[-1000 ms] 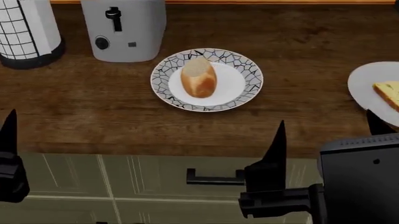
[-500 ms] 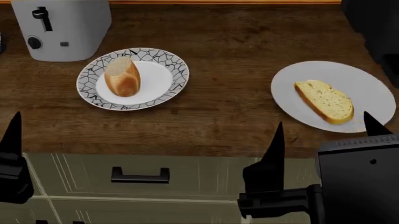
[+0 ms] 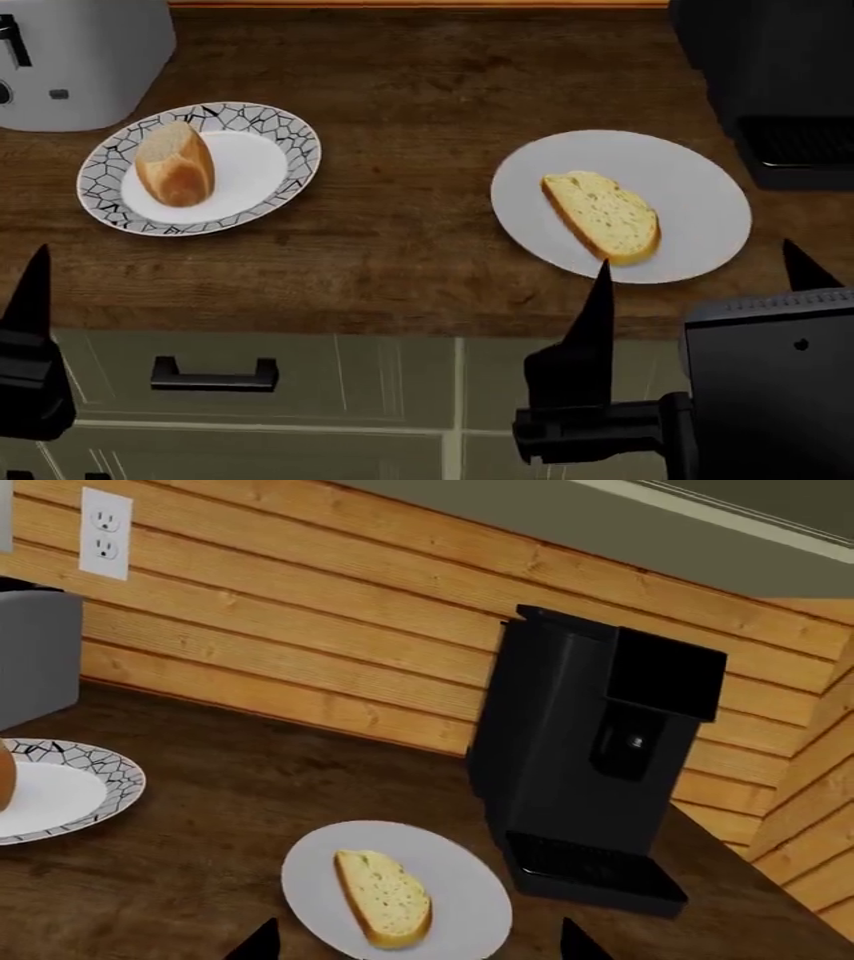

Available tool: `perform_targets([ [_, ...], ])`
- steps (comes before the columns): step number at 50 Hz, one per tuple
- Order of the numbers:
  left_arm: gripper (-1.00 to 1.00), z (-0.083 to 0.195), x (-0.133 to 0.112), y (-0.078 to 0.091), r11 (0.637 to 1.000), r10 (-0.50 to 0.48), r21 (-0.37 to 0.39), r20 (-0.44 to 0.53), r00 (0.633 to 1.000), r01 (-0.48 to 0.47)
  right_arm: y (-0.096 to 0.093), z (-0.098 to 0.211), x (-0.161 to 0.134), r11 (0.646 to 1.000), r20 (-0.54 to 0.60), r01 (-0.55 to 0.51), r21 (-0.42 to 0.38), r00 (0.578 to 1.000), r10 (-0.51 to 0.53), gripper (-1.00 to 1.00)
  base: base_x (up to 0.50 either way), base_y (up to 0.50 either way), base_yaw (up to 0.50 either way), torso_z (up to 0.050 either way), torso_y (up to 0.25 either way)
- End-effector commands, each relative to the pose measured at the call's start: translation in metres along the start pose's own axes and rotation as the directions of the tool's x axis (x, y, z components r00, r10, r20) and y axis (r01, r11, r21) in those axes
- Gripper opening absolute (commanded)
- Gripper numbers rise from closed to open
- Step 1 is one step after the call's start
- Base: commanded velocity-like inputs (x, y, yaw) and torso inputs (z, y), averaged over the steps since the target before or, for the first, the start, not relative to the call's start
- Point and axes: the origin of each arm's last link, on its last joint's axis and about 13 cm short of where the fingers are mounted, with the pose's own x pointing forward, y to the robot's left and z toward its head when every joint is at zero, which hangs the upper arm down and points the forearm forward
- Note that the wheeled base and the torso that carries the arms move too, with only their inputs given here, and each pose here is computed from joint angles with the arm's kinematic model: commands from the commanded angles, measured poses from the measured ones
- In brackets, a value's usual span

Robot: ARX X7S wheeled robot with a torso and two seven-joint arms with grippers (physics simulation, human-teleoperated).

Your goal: Place all breads on the cutting board.

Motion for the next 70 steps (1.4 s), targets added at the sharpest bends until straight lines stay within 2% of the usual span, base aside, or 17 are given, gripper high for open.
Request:
perform_targets([
  [1, 1.0, -0.002, -0.0005, 0.0021, 1.0, 0.008, 0.0, -0.013, 1.0, -0.008, 0.0001, -0.0009, -0.0007, 1.0, -0.002, 0.006, 0.003, 1.0, -0.006, 1.0, 0.29, 0.0, 0.0, 0.0, 0.0],
  [40, 1.0, 0.0066, -0.001, 0.0009, 1.0, 0.0, -0.001, 0.006, 1.0, 0.0, 0.0001, 0.0057, -0.002, 1.0, 0.017, -0.009, 0.012, 1.0, 0.009, 1.0, 0.38, 0.0, 0.0, 0.0, 0.0],
  [70, 1.0, 0.0019, -0.001, 0.001, 1.0, 0.007, 0.008, -0.008, 1.0, -0.007, 0.0011, 0.0021, -0.0007, 1.0, 0.008, -0.012, 0.006, 1.0, 0.012, 1.0, 0.38, 0.0, 0.0, 0.0, 0.001],
])
